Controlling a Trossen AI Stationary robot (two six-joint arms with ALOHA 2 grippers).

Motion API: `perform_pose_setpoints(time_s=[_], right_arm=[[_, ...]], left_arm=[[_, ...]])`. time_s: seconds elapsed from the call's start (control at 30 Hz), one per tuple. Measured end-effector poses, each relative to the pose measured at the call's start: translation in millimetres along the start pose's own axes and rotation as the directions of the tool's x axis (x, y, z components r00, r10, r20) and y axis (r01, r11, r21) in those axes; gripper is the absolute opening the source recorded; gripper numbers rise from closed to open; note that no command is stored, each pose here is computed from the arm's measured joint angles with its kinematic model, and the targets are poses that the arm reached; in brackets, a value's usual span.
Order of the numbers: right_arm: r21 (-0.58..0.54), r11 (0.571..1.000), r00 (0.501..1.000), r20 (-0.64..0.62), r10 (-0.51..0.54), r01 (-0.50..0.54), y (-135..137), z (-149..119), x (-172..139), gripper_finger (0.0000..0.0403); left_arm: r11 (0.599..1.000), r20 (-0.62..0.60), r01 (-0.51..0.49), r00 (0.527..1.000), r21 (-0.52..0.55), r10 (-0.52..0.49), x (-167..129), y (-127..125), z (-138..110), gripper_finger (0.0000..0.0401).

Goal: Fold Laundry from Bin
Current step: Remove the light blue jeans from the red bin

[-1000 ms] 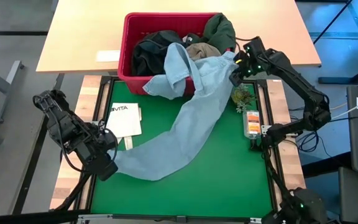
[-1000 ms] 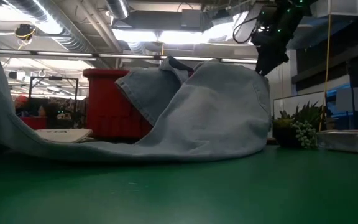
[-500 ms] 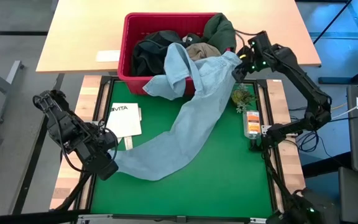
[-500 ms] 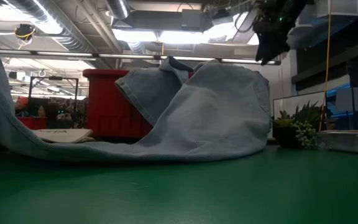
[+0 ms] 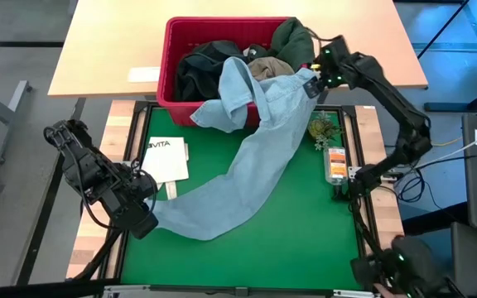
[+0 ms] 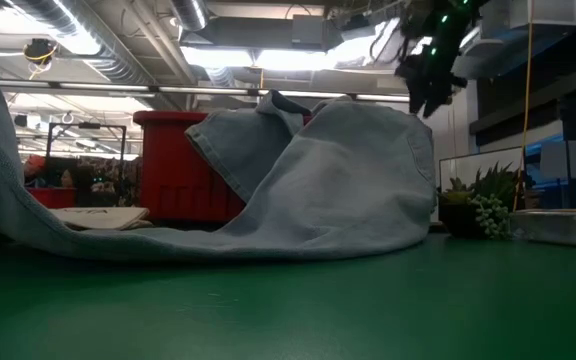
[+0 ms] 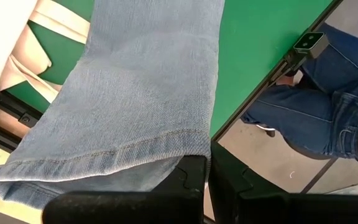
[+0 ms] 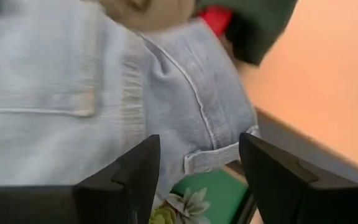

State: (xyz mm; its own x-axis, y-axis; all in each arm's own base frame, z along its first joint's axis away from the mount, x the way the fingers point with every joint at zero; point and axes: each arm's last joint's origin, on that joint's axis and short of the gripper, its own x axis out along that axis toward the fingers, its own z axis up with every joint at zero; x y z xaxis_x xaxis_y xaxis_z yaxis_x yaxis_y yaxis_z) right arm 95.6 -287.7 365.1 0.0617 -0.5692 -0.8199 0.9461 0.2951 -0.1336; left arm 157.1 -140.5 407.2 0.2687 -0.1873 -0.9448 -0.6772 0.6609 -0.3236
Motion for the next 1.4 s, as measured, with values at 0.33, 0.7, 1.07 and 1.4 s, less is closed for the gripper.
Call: perform_pose_setpoints(time_s=[0.33, 0.7, 1.07, 1.4], right_arm=[[0.085, 0.995, 0.998, -0.002, -0.06, 0.06, -5, 8, 3, 0.0218], [0.121, 0.991, 0.998, 0.027, -0.053, 0.05, -8, 25, 15, 0.0218], [0.154, 0.987, 0.999, 0.004, -0.053, 0.051, -22, 29, 41, 0.0218], [0.133, 0.991, 0.997, -0.069, 0.04, -0.031, -19, 22, 38, 0.0218]], left_arm=[[1.0, 0.0, 0.0, 1.0, 0.001, 0.0, 0, 0, 0, 0.0002], [1.0, 0.04, -0.001, 0.999, 0.001, 0.001, 0, 0, 1, 0.0002], [1.0, 0.046, -0.001, 0.999, 0.0, 0.001, 0, 0, 1, 0.0002], [1.0, 0.047, -0.001, 0.999, 0.001, 0.001, 0, 0, 1, 0.0002]])
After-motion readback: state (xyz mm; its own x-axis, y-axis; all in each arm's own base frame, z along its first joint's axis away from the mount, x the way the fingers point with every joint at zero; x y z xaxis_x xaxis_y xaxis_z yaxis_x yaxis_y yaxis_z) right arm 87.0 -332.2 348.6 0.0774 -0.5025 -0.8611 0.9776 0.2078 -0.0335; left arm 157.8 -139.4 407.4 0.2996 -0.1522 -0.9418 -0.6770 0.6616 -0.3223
